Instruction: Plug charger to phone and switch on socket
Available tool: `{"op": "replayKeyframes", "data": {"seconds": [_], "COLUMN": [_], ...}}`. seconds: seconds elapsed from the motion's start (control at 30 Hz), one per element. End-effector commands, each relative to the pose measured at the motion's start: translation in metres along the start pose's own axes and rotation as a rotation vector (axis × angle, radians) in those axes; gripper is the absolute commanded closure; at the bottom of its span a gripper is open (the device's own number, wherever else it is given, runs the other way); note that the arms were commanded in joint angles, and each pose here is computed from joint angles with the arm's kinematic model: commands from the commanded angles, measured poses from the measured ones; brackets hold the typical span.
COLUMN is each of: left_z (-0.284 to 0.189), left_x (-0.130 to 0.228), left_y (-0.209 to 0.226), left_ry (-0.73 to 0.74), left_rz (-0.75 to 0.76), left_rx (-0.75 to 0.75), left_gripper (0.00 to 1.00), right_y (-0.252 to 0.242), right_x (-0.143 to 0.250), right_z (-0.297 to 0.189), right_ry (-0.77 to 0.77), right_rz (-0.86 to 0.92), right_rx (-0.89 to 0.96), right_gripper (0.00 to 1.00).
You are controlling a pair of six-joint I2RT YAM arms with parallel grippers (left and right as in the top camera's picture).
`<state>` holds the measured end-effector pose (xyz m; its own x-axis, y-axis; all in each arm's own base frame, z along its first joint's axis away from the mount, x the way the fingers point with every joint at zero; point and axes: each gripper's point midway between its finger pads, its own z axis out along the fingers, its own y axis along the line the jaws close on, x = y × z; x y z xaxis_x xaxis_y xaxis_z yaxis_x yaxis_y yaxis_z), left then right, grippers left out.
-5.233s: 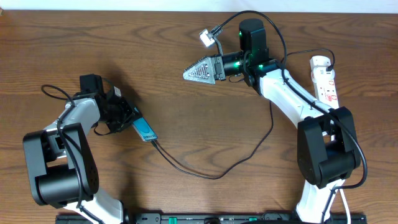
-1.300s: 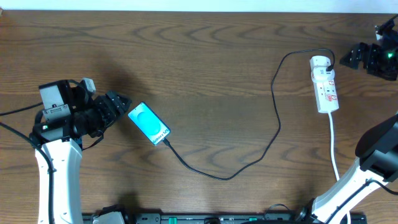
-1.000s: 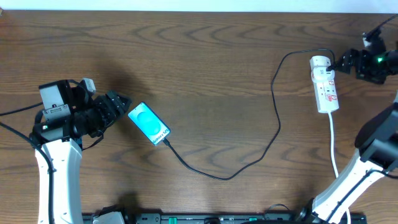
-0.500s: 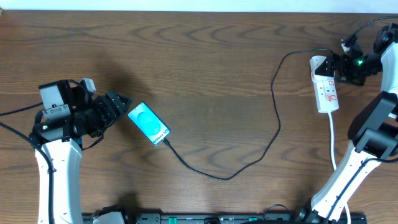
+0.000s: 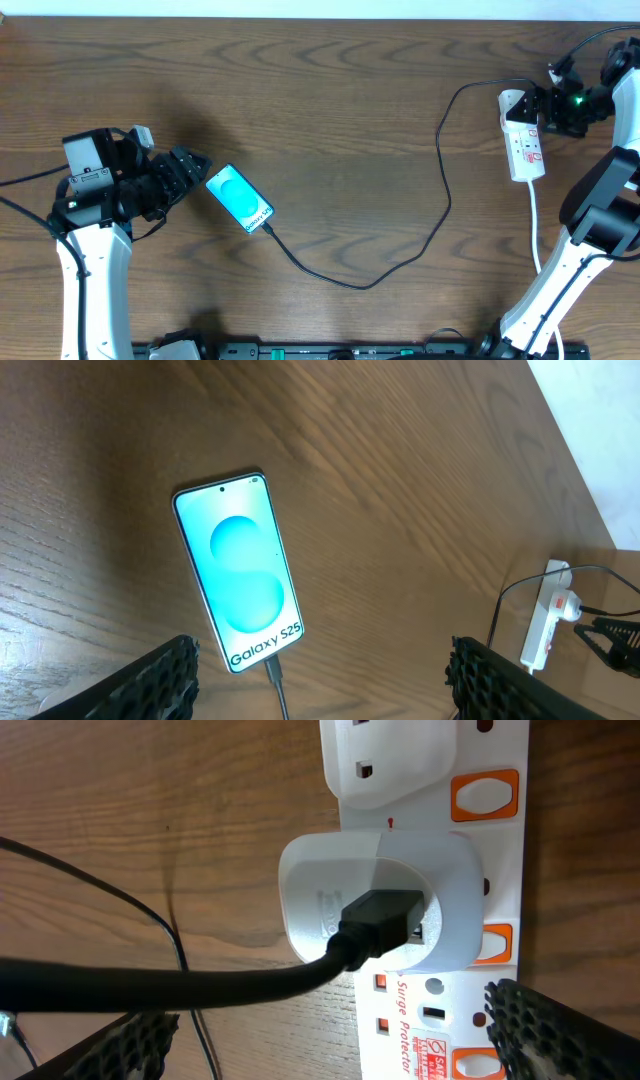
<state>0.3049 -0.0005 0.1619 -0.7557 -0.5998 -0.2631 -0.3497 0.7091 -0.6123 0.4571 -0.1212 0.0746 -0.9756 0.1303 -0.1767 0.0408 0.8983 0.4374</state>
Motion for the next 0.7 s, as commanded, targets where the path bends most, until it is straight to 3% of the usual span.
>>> {"op": "replayKeyframes", "data": {"seconds": [0.0,0.67], "left_z": [0.001,0.001], "left_x": [0.000,0.000], "left_y": [0.003,0.003], "left_ry": [0.001,0.001], "left_rz": [0.005,0.005], "left_rx": [-0.009,-0.010], "left_gripper": [0.19,0.19], "right_y": [0.002,0.003], "right_x": [-0.003,-0.001], "right_z": [0.007,0.026], "right_ry": [0.004,0.022], "right_rz": [-0.027,-0.003], "right_rx": [-0.017,-0.067], "right_gripper": [0.01,0.01]}}
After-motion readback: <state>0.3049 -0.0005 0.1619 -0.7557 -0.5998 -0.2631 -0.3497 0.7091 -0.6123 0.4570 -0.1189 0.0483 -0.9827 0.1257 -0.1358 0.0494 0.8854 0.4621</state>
